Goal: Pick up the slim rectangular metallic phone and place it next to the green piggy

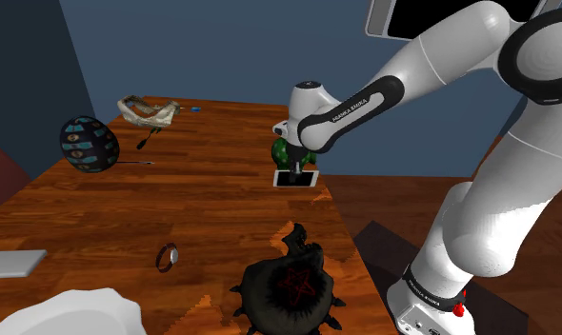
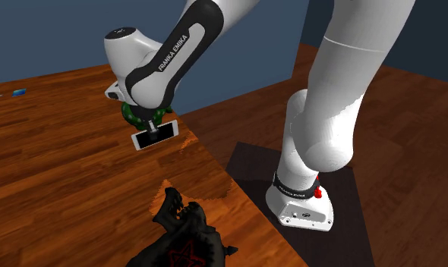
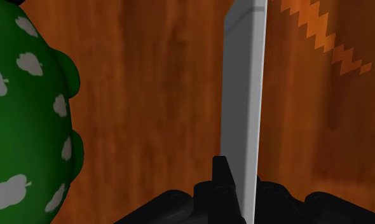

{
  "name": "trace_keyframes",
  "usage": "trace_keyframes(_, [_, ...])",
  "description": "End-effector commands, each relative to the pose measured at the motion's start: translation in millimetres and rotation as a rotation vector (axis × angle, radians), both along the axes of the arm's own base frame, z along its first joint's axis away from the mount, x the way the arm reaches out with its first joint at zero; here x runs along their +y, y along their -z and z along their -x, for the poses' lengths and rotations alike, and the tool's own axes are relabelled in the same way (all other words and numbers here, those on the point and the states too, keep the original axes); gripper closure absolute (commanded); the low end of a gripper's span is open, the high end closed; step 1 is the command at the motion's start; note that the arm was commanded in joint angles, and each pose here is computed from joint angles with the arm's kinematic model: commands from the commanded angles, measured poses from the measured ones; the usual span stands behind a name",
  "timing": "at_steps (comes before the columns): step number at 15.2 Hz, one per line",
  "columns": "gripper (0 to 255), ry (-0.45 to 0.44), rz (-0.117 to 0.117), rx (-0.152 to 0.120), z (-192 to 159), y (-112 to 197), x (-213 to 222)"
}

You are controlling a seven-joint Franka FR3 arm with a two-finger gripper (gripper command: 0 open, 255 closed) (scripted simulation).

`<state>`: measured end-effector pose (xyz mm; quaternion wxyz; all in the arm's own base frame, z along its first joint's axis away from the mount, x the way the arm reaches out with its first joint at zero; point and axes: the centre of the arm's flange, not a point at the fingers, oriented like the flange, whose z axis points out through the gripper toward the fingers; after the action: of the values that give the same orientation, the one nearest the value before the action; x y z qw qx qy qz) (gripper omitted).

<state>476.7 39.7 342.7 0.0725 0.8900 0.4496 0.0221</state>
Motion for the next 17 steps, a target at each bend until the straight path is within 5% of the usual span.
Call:
trace_keyframes(1, [255, 0.0, 0.0, 0.0, 0.0, 0.0, 0.0])
trace_keyframes(2, [0, 0.0, 0.0, 0.0, 0.0, 0.0, 0.0])
trace_keyframes(7, [0, 0.0, 0.0, 0.0, 0.0, 0.0, 0.0])
trace_keyframes(11, [0, 0.0, 0.0, 0.0, 5.2, -49.4, 5.5])
trace_keyframes(17, [0, 0.0, 0.0, 0.0, 5.2, -49.4, 5.5])
